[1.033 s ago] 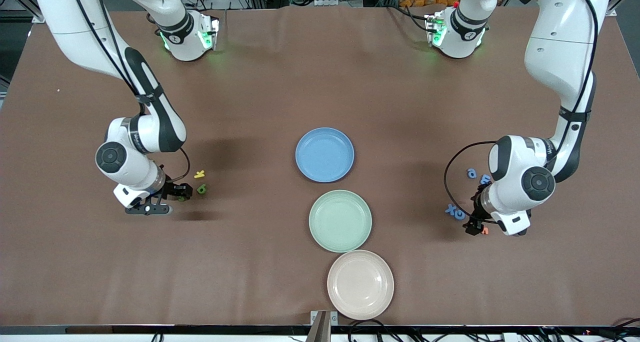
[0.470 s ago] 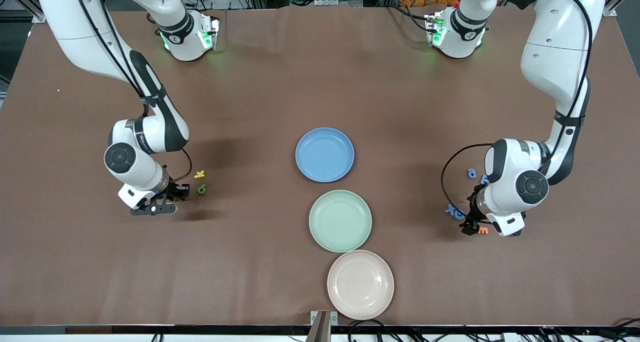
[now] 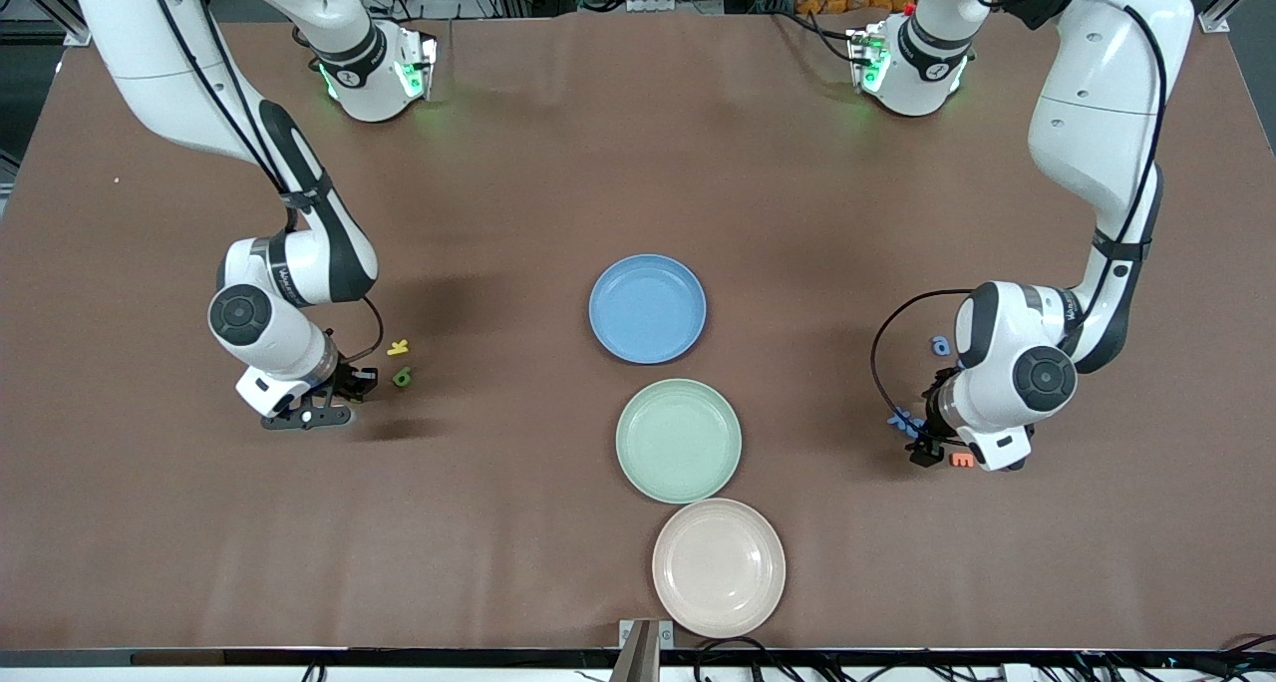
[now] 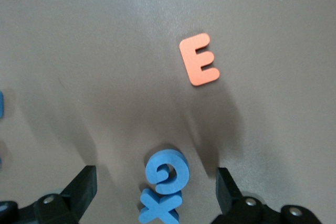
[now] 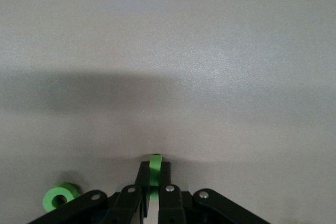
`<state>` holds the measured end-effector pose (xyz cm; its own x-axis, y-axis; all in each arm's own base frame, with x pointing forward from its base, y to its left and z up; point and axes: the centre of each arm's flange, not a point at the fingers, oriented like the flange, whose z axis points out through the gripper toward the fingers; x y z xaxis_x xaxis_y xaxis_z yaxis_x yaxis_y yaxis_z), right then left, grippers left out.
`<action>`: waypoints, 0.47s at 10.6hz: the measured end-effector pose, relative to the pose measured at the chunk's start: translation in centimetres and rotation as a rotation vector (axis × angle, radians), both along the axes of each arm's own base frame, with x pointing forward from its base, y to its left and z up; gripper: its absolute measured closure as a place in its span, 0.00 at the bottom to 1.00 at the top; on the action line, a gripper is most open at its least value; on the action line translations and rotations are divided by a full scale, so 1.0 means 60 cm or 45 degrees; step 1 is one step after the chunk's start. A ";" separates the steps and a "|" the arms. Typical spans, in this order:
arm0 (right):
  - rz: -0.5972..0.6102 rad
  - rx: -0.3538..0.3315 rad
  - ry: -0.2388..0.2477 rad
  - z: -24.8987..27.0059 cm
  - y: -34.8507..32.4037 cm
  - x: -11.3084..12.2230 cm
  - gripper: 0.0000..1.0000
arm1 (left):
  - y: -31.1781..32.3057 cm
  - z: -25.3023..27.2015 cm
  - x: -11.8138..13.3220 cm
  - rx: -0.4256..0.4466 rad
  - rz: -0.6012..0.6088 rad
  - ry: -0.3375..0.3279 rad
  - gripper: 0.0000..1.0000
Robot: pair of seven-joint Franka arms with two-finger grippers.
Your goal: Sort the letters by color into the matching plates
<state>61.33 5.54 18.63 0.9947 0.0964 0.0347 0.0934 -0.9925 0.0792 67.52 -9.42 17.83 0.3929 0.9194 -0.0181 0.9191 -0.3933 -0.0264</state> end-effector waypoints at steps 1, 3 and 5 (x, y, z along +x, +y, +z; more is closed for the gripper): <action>0.001 0.000 -0.004 0.002 0.001 0.001 0.90 | -0.004 -0.003 -0.001 0.000 -0.004 0.004 0.00; 0.002 0.002 -0.021 0.017 0.002 0.007 0.90 | -0.006 -0.007 -0.002 0.000 -0.007 0.007 0.00; 0.003 -0.007 0.015 0.049 0.011 0.008 0.90 | -0.006 -0.013 -0.003 0.001 -0.006 0.013 0.00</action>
